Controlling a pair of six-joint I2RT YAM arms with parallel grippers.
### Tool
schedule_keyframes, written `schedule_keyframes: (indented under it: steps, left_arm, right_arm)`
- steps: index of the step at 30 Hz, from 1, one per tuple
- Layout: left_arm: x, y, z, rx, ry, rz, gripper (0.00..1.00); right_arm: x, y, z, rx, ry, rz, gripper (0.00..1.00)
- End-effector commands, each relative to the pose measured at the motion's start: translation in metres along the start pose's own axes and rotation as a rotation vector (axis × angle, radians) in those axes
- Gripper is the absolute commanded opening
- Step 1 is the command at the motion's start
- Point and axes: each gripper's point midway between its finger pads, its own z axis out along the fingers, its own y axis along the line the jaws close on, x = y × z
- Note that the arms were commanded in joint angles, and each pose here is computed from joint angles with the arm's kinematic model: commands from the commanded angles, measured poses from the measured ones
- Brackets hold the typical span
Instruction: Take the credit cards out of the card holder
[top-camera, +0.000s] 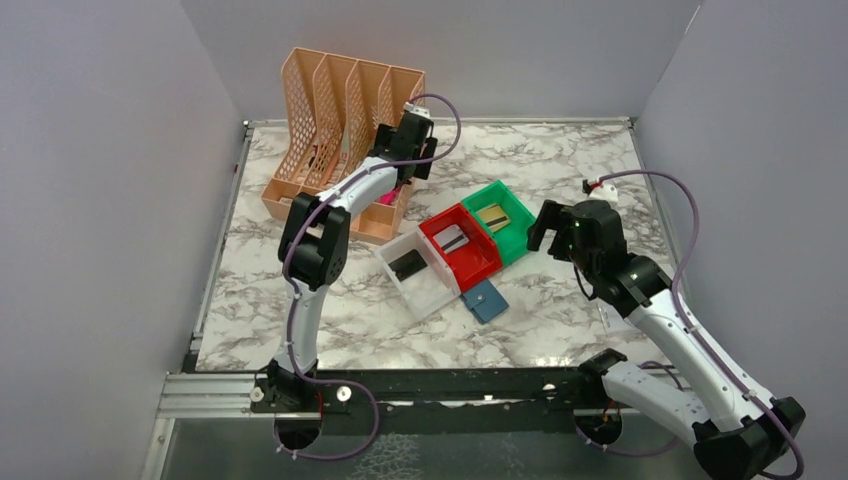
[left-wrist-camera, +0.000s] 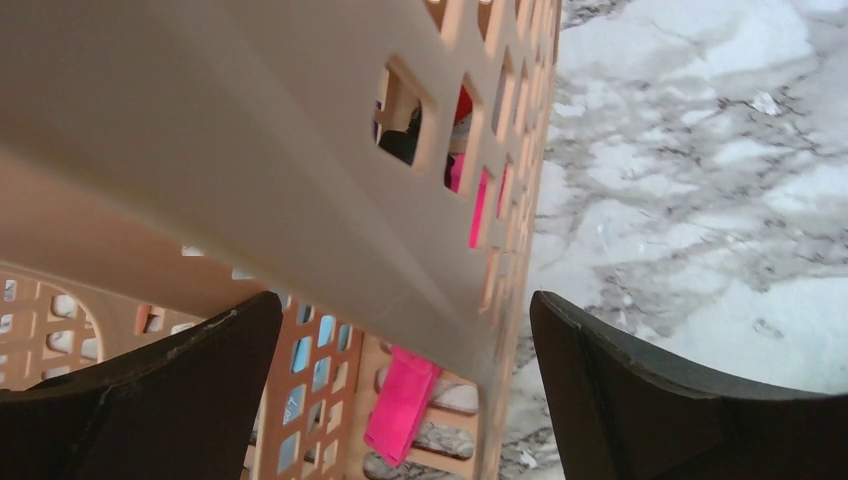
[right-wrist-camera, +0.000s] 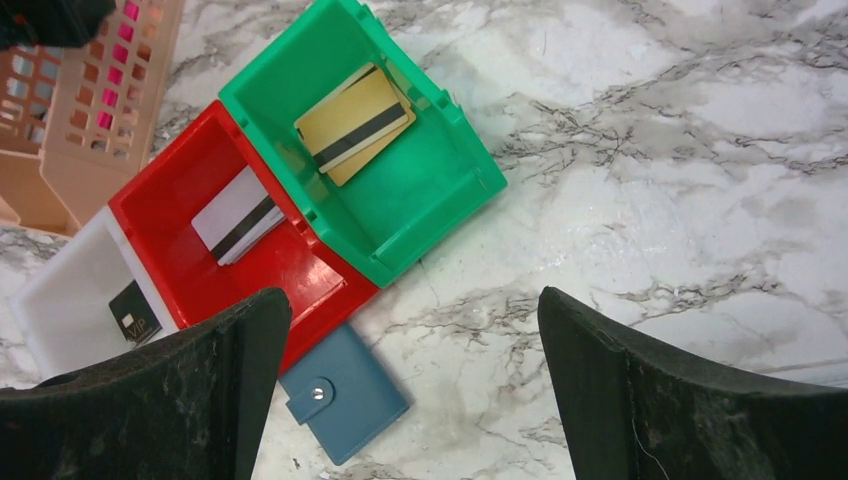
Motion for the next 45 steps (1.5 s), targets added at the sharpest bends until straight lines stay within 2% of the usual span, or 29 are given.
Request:
schedule_keyframes:
  steps: [1, 9, 14, 21, 25, 29, 31, 35, 37, 39, 42, 45]
  left_arm:
    - [0.006, 0.057, 0.017, -0.169, 0.053, -0.073, 0.98]
    - [0.025, 0.115, 0.023, -0.207, 0.105, -0.186, 0.98]
    - [0.024, 0.13, 0.024, -0.203, 0.107, -0.191, 0.99]
    - [-0.006, 0.096, 0.005, 0.019, 0.047, -0.225, 0.99]
    - [-0.028, 0.075, -0.024, 0.149, -0.004, -0.268, 0.99]
    - [-0.046, 0.059, -0.065, 0.263, -0.057, -0.303, 0.99]
    - [-0.041, 0.054, -0.079, 0.293, -0.054, -0.311, 0.99]
    - [-0.013, 0.049, -0.12, 0.347, -0.047, -0.35, 0.99]
    - [0.018, 0.045, -0.133, 0.367, -0.018, -0.38, 0.99]
    - [0.052, 0.039, -0.144, 0.386, 0.018, -0.429, 0.98]
    - [0.101, 0.024, -0.162, 0.447, 0.081, -0.484, 0.92]
    - [0.131, 0.009, -0.181, 0.52, 0.126, -0.517, 0.9]
  right_arm:
    - [0.015, 0.003, 0.006, -0.012, 0.063, -0.001, 0.99]
    - [0.031, 0.005, 0.018, -0.008, 0.119, -0.01, 0.99]
    - [0.037, 0.011, 0.021, -0.034, 0.147, -0.009, 0.99]
    - [0.054, 0.016, 0.035, -0.06, 0.196, -0.045, 0.99]
    - [0.055, 0.008, 0.055, 0.026, 0.216, -0.096, 0.99]
    - [0.049, 0.018, 0.078, 0.025, 0.248, -0.139, 0.99]
    - [0.044, 0.023, 0.087, 0.019, 0.259, -0.148, 0.99]
    - [0.042, 0.064, 0.084, -0.216, 0.289, -0.207, 0.99]
    - [0.048, 0.092, 0.073, -0.407, 0.304, -0.229, 0.99]
    - [0.057, 0.106, 0.066, -0.518, 0.323, -0.223, 0.99]
    - [0.065, 0.105, 0.072, -0.514, 0.345, -0.225, 1.0]
    - [0.071, 0.101, 0.082, -0.481, 0.393, -0.262, 1.0]
